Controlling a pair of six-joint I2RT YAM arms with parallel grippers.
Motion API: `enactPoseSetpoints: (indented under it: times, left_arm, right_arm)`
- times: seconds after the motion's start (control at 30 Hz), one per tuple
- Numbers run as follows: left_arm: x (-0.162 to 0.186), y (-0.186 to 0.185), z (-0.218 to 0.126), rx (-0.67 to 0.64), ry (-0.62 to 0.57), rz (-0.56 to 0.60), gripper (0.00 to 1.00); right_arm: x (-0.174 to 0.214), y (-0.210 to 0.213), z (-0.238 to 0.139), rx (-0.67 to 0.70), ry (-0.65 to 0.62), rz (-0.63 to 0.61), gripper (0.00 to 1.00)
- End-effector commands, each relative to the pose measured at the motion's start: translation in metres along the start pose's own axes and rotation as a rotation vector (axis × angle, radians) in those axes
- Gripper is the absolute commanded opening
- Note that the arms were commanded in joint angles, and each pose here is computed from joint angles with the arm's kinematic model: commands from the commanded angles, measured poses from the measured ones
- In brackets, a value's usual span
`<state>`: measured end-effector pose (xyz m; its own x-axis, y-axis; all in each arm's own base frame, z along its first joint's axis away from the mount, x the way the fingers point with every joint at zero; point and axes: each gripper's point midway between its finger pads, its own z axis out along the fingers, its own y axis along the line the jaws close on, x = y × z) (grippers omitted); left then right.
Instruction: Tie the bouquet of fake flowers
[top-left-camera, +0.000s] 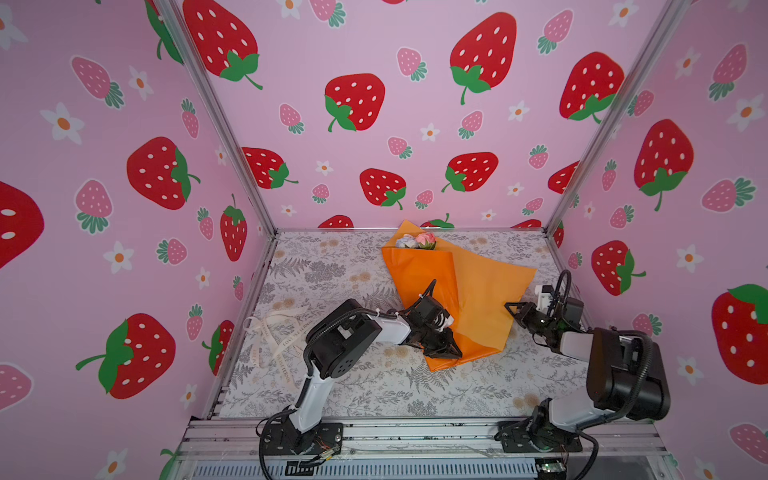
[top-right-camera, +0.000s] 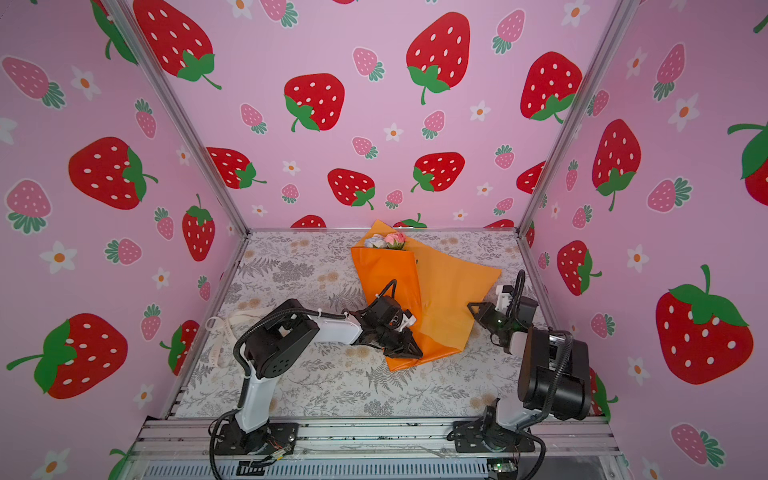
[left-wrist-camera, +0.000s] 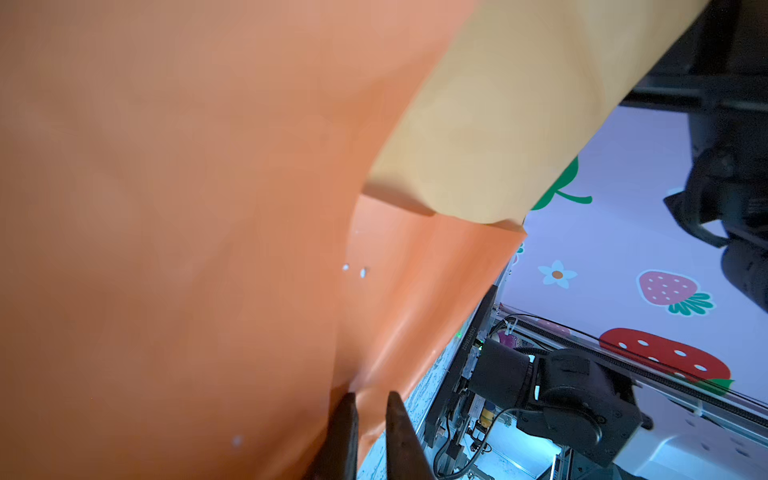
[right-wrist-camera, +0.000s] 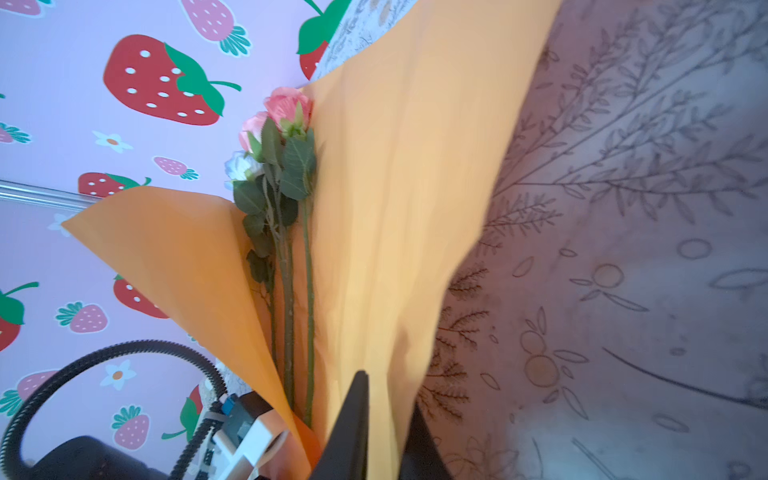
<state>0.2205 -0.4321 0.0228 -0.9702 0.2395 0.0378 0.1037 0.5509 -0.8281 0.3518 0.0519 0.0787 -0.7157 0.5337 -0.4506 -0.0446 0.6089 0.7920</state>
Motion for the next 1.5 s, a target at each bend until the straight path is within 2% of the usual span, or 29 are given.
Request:
enactPoseSetpoints:
  times: [0.0,0.1,0.47,0.7,0.87,0.97,1.27,1.47]
  left_arm:
    - [-0.001,0.014,0.009,-0.031,0.009,-0.039,0.17]
    - [-0.001,0.014,0.008,-0.031,0.007,-0.038,0.17]
    - [-0.001,0.015,0.006,-0.035,-0.005,-0.044,0.14]
    - [-0.002,0.013,0.005,-0.03,-0.014,-0.039,0.12]
    - [-0.004,0.01,0.002,-0.026,-0.028,-0.032,0.12]
    - [-0.008,0.004,-0.002,-0.01,-0.05,-0.02,0.13]
    - [-0.05,-0.033,-0.051,0.091,-0.155,0.067,0.21]
    - [-0.093,-0.032,-0.083,0.093,-0.253,0.06,0.21]
  right_arm:
    - [-0.011,0.024,-0.002,-0.043,-0.02,-0.079,0.09]
    - [-0.011,0.032,-0.001,-0.02,-0.021,-0.134,0.03]
    - [-0.016,0.108,0.0,-0.07,-0.032,-0.259,0.0]
    - [-0.001,0.158,0.007,-0.115,-0.02,-0.345,0.0]
    - [0.02,0.179,0.021,-0.06,0.024,-0.475,0.0]
    - [0.032,0.181,0.029,-0.034,0.036,-0.499,0.0]
    - [0.042,0.182,0.037,-0.028,0.057,-0.504,0.0]
    - [0.04,0.182,0.036,-0.019,0.042,-0.495,0.0]
